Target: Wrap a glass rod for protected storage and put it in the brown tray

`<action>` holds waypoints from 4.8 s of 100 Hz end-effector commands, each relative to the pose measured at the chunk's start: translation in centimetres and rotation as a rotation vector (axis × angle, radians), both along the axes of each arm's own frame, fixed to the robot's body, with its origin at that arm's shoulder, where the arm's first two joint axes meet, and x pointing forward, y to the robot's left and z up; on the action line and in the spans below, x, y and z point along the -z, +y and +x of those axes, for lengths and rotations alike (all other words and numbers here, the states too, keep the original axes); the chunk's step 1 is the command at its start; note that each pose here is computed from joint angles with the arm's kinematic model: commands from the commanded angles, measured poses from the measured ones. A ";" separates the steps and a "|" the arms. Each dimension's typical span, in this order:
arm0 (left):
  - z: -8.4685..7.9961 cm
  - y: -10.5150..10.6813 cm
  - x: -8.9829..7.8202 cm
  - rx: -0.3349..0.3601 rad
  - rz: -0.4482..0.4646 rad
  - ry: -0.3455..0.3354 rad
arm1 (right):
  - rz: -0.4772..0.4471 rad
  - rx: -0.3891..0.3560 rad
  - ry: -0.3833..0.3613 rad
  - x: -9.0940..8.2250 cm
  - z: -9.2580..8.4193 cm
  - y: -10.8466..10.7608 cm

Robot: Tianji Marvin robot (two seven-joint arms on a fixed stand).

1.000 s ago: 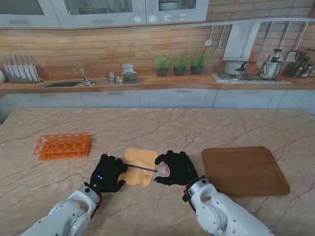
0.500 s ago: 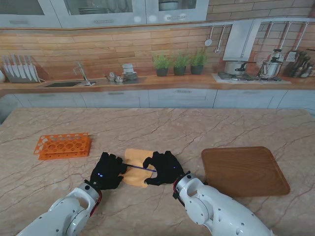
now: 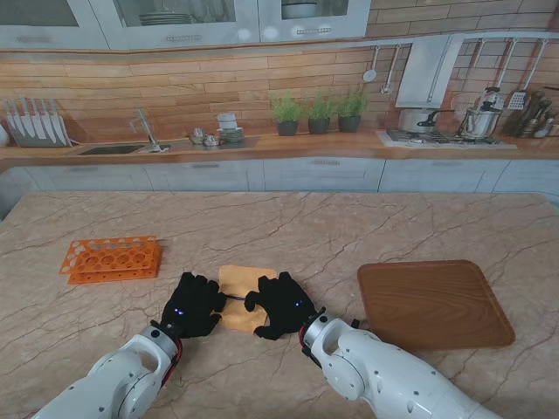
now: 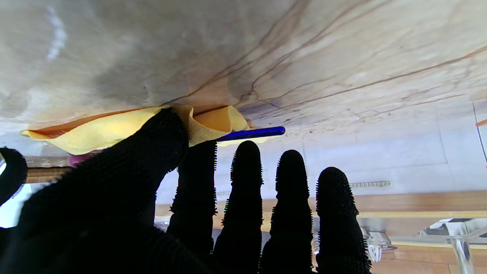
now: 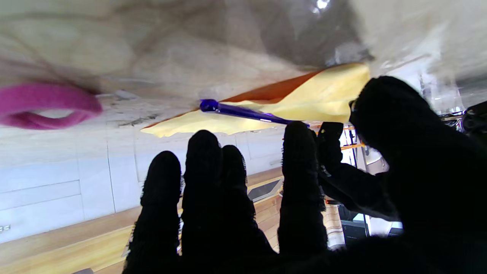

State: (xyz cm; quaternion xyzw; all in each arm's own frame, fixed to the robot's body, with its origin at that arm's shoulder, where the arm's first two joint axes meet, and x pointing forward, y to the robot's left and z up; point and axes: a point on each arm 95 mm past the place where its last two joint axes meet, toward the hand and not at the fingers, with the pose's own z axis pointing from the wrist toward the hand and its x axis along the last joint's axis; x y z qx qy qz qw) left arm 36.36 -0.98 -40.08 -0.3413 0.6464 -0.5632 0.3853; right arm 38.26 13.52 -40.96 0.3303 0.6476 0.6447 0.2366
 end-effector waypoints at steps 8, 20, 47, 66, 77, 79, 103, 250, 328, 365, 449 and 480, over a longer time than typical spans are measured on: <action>-0.5 -0.7 0.3 -0.007 -0.025 0.029 | 0.005 -0.026 -0.011 -0.1 0.2 1.1; -0.3 -0.8 0.0 -0.017 -0.046 0.042 | 0.005 -0.032 -0.011 0.0 0.5 1.5; -0.1 -0.8 -0.3 -0.030 -0.077 0.050 | -0.009 -0.043 0.003 0.5 0.8 2.1; 0.0 -0.7 -0.6 -0.039 -0.107 0.059 | -0.004 -0.047 0.016 0.7 0.8 2.1; 0.1 -0.8 -0.7 -0.044 -0.121 0.062 | 0.004 -0.049 0.022 0.6 0.8 2.1; 0.2 -0.8 -0.7 -0.044 -0.123 0.063 | 0.005 -0.050 0.023 0.6 0.8 2.1; 0.3 -0.8 -0.9 -0.048 -0.132 0.058 | 0.038 -0.046 0.024 0.2 1.1 2.2; 5.3 -1.6 -1.7 -0.115 -0.166 -0.069 | 0.092 0.125 0.066 -0.7 6.2 0.3; 6.8 -3.2 -1.4 -0.106 -0.097 -0.092 | 0.074 0.212 0.073 -0.8 6.9 -0.3; 8.4 -3.6 -0.3 -0.148 -0.006 -0.093 | 0.033 0.235 0.054 -0.5 7.8 -0.7; 8.4 -3.3 1.7 -0.206 0.128 -0.039 | 0.019 0.227 0.061 0.0 7.5 -1.2; 8.1 -3.4 1.6 -0.221 0.155 -0.023 | -0.020 0.230 0.065 0.4 7.8 -1.4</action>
